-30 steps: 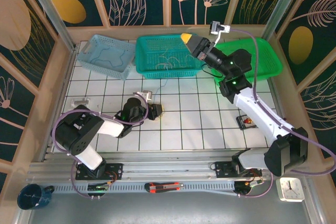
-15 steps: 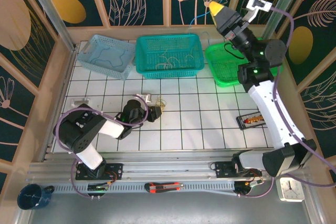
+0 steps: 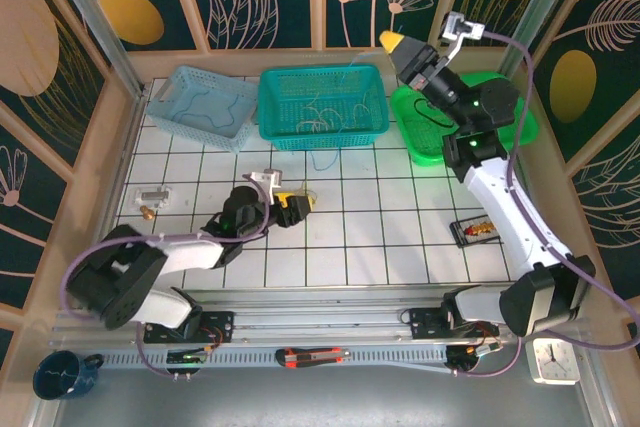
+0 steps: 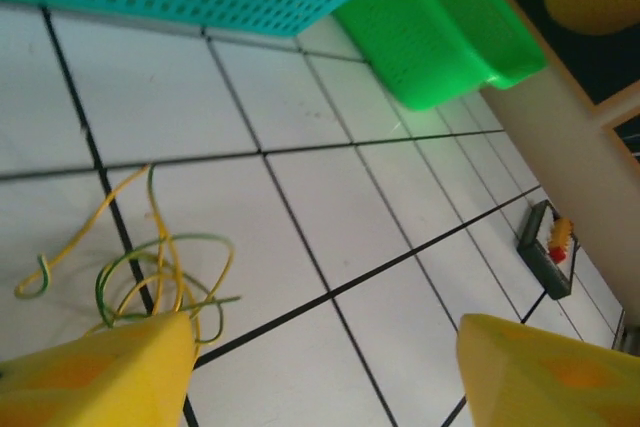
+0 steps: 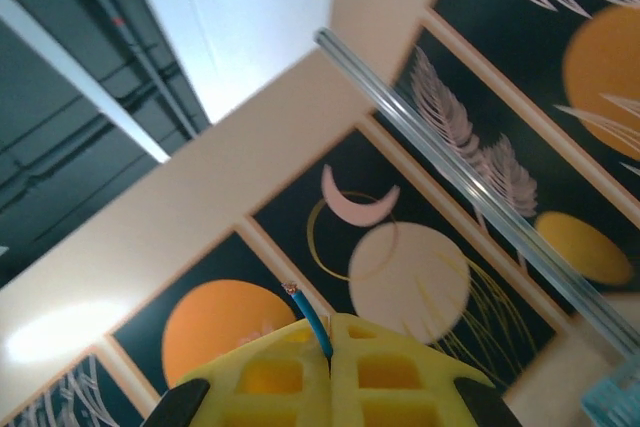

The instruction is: Untangle the cables

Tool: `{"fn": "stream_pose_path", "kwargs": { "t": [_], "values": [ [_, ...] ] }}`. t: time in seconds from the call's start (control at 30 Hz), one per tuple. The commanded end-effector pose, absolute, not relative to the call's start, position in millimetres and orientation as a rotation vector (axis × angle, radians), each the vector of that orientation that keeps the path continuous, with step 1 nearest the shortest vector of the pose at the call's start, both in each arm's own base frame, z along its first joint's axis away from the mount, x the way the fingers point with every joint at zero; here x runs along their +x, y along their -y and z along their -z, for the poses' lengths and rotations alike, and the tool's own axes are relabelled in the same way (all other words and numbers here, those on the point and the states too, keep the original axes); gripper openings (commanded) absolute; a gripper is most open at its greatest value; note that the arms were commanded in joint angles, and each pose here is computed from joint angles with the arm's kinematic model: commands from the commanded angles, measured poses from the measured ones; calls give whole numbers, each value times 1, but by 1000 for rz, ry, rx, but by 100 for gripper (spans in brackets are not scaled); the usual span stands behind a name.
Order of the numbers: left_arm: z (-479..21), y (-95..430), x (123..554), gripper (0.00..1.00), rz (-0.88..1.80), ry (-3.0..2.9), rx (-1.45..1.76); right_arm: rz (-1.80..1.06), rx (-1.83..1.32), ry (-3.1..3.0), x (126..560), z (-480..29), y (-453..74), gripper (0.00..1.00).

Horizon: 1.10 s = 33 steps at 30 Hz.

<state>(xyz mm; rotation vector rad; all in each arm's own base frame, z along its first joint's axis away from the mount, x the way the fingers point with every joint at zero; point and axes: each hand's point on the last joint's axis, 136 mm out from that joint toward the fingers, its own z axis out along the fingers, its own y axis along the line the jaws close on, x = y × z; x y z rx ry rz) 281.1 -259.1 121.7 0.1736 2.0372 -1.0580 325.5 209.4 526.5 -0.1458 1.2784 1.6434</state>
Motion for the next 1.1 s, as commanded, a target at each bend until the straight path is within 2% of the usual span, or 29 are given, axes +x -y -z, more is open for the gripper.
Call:
{"fn": "stream_pose_path", "kwargs": {
  "t": [0.0, 0.13, 0.27, 0.47, 0.63, 0.8, 1.07],
  "values": [
    [-128, 251, 269, 78, 1016, -2065, 206, -1578, -181, -1333, 322, -503, -209, 0],
    [-161, 240, 262, 89, 997, -2010, 212, -1518, -164, -1448, 331, -461, -213, 0],
    [-220, 233, 264, 99, 967, -1895, 221, -1453, -184, -1537, 335, -437, -217, 0],
    [-305, 240, 282, 99, 870, -1783, 320, -1345, -265, -1636, 333, -422, -226, 0],
    [-351, 259, 298, 99, 805, -1750, 465, -1296, -304, -1682, 334, -418, -228, 0],
    [-342, 280, 307, 97, 773, -1804, 630, -1320, -349, -1685, 330, -422, -234, 0],
    [-333, 300, 300, 80, 865, -1781, 742, -1341, -404, -1702, 320, -420, -245, 0]
  ]
}}
